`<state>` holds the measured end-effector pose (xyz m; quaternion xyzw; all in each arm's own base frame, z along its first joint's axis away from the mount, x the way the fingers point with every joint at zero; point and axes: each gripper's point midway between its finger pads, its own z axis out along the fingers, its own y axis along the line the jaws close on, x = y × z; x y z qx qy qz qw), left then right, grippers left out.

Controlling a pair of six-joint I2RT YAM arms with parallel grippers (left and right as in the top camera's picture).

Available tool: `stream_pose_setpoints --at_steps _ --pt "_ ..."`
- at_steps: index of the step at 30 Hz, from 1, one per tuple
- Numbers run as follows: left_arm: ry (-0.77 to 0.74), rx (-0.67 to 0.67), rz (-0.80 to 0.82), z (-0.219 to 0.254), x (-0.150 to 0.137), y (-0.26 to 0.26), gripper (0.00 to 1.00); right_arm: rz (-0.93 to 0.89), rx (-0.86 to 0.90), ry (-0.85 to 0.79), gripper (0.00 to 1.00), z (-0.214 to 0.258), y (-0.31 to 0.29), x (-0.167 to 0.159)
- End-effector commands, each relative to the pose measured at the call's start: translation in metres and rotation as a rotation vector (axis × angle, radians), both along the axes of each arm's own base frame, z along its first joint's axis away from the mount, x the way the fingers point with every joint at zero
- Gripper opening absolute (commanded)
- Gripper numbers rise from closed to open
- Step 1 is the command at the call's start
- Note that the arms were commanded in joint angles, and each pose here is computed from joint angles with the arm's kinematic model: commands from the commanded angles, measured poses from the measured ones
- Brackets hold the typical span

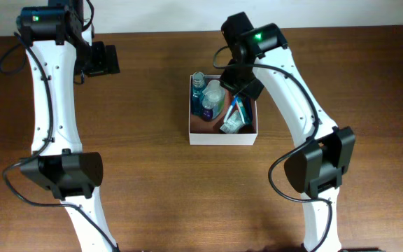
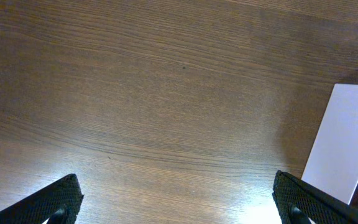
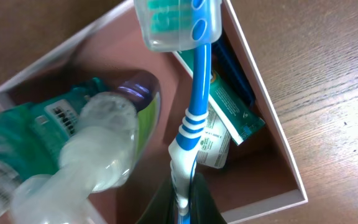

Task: Pack container

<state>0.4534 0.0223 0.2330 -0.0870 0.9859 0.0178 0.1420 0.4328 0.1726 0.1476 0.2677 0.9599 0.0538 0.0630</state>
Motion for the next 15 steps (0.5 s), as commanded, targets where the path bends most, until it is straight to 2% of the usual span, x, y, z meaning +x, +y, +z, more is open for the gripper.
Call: stream_pose_setpoints --at_steps 1,3,12,15 --pt "-0.020 -0.008 0.005 0.008 -0.002 -0.001 0.99 -0.013 0.001 0.022 0.11 -0.012 0.003 -0.003" --pt "-0.020 -0.008 0.005 0.008 -0.002 -0.001 0.99 -0.013 -0.002 0.028 0.29 -0.016 0.003 -0.004" --pt "-0.020 -0.008 0.005 0.008 -0.002 -0.001 1.00 0.005 -0.007 0.027 0.30 -0.017 -0.002 -0.003" --pt "-0.020 -0.008 0.005 0.008 -0.002 -0.001 0.99 0.005 -0.020 0.048 0.35 -0.010 -0.016 -0.008"
